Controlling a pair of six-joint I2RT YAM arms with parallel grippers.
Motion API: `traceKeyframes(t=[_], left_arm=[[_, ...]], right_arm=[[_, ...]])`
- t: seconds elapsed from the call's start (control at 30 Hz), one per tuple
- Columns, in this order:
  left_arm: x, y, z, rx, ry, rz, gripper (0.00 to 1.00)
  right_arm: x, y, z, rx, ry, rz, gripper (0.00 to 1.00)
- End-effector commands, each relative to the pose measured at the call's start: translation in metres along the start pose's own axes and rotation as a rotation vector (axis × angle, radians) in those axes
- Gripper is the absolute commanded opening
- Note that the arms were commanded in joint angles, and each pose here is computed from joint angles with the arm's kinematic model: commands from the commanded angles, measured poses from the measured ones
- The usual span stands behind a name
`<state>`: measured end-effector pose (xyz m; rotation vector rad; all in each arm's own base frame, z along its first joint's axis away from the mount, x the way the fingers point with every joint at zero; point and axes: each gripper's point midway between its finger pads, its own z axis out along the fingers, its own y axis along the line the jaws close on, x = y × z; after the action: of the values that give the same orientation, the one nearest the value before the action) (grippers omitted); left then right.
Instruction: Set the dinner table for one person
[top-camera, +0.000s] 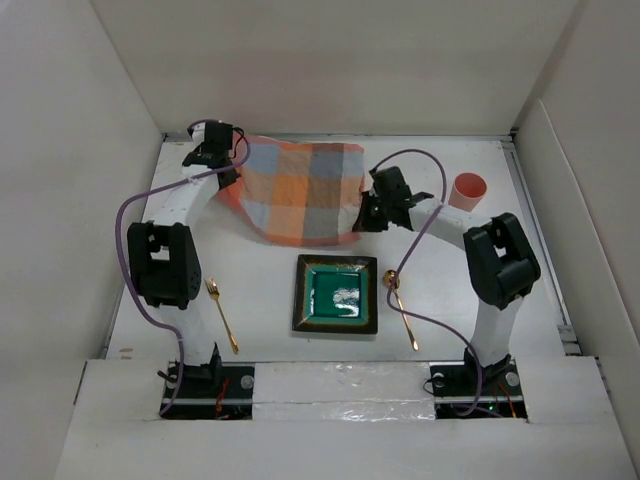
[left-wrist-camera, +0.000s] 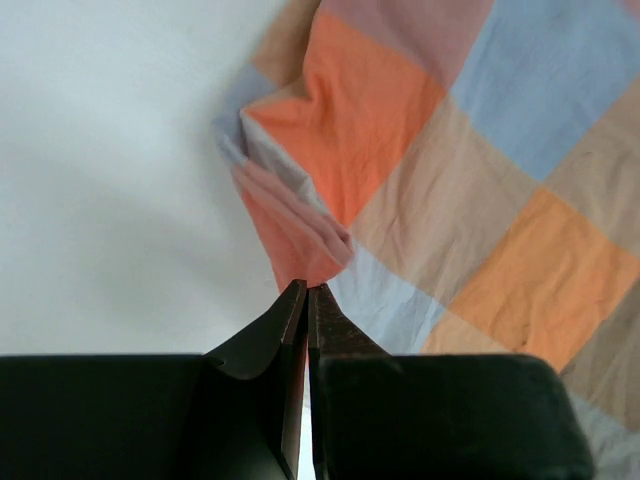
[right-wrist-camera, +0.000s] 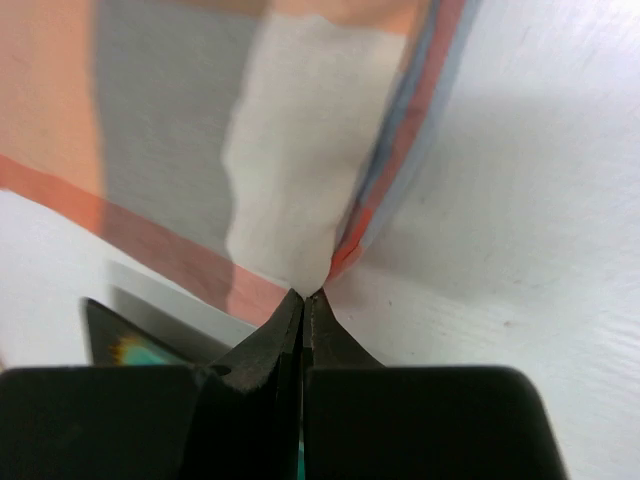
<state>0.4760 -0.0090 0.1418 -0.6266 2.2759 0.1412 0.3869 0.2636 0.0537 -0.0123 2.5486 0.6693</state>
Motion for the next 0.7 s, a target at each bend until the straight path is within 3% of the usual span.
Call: traceKeyframes(t=[0.0, 0.17, 0.43, 0.57, 0.67], left_arm=[[-0.071, -0.013, -0.058, 0.098, -0.166, -0.083, 0.0], [-0.144, -0.034, -0.139, 0.278, -0.342, -0.187, 0.0], [-0.22, -0.027, -0.297, 0.558, -0.637, -0.346, 0.0], [-0.229, -0.022, -0.342, 0.628, -0.721, -0.389, 0.0], [-0.228, -0.032, -0.33, 0.63, -0.709, -0.38, 0.0]], right_arm=[[-0.101, 0.051, -0.077, -0.153, -0.276, -0.035, 0.0], [-0.159, 0.083, -0.176, -0.224, -0.485, -0.078, 0.0], [-0.188, 0.102, -0.337, -0.222, -0.74, -0.12, 0.0], [-0.205, 0.099, -0.378, -0.207, -0.819, -0.119, 0.0], [-0.22, 0.087, -0.367, -0.198, -0.8, -0.111, 0.0]])
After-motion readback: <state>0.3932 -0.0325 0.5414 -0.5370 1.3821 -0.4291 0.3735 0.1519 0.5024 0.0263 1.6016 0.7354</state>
